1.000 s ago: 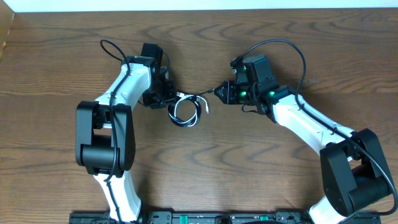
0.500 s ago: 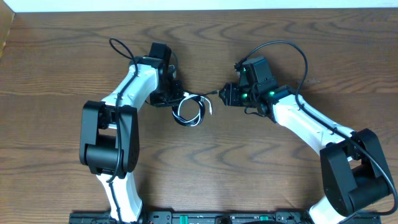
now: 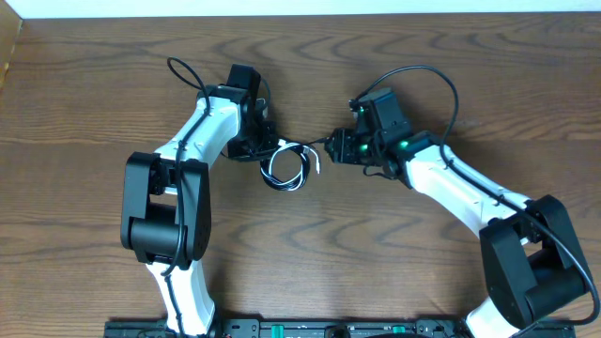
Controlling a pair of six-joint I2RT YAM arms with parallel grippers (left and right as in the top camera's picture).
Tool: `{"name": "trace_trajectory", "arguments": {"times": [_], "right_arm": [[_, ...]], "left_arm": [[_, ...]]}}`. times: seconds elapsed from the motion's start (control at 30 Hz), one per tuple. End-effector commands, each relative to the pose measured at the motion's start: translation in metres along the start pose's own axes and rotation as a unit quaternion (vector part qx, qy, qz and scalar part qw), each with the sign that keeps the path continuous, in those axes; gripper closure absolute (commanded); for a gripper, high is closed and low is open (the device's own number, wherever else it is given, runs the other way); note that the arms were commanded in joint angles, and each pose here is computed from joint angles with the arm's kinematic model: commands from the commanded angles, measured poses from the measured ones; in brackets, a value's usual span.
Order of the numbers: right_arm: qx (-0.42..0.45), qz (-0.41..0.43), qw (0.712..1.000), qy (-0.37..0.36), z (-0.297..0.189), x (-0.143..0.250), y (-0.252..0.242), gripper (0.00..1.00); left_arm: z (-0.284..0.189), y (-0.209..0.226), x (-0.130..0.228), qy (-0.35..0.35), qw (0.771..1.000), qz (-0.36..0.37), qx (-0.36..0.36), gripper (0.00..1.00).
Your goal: Untangle cables
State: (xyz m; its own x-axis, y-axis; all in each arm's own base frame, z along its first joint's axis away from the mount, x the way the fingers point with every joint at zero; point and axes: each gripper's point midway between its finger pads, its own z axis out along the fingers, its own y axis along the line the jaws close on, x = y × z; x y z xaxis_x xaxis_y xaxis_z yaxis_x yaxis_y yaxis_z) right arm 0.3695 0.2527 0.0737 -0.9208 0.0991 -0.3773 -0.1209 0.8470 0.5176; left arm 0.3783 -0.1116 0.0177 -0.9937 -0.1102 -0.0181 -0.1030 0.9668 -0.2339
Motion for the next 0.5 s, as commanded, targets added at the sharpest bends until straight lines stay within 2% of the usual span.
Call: {"name": "trace_trajectory", "arguments": {"times": [0.0, 0.13, 0.47], "right_arm": [[0.008, -0.007, 1.000, -0.006, 0.003, 0.002, 0.009, 0.47], [0.036, -0.023, 0.999, -0.026, 0.006, 0.002, 0.010, 0.47], [0.046, -0.042, 0.997, -0.042, 0.009, 0.004, 0.021, 0.49]], "left_arm": [[0.003, 0.006, 0.002, 0.002, 1.000, -0.004, -0.016, 0.71], [0.003, 0.010, 0.001, 0.001, 1.000, -0.005, -0.026, 0.71], [0.006, 0.014, 0.006, 0.006, 0.999, -0.006, -0.033, 0.72]]}}
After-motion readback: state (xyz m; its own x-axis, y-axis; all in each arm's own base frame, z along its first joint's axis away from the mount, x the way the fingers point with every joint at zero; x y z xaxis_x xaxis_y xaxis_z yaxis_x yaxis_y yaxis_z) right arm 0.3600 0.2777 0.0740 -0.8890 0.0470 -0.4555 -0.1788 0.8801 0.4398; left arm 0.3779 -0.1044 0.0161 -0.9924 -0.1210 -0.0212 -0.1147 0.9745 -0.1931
